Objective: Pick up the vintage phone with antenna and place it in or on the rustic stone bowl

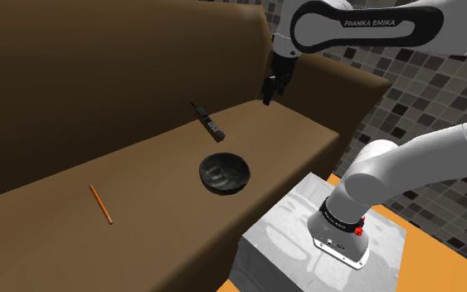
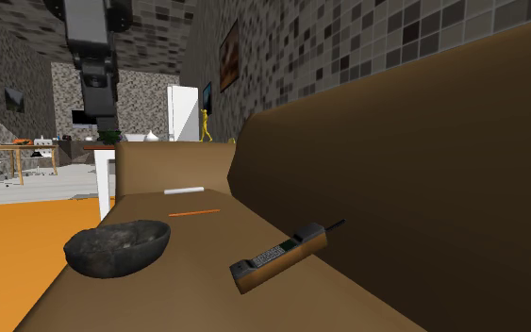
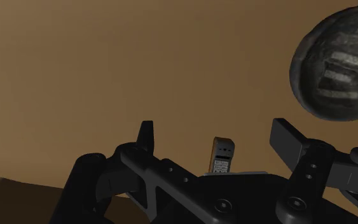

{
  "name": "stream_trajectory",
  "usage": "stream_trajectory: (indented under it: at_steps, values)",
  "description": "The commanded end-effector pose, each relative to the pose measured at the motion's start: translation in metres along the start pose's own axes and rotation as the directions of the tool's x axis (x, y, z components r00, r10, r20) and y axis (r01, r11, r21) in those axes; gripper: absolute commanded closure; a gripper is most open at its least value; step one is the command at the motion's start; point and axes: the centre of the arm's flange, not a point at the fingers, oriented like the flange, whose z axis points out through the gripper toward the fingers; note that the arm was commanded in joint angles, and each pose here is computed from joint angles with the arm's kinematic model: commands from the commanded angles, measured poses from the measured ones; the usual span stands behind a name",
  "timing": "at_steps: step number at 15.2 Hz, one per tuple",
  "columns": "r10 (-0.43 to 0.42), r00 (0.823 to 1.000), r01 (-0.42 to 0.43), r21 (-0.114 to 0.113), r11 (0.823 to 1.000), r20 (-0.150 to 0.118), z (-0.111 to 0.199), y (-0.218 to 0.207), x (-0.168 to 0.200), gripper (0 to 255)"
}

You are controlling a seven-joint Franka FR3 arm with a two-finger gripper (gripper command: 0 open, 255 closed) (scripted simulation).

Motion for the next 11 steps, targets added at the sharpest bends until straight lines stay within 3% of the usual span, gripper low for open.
stream_trajectory:
  at_steps: [1, 11]
  values:
    - [0.010, 1.000, -0.010, 0.003, 1.000, -0.025, 0.019, -0.006, 0.013, 0]
    - [0.059, 0.989, -0.056, 0.023, 0.998, -0.135, 0.104, -0.029, 0.095, 0]
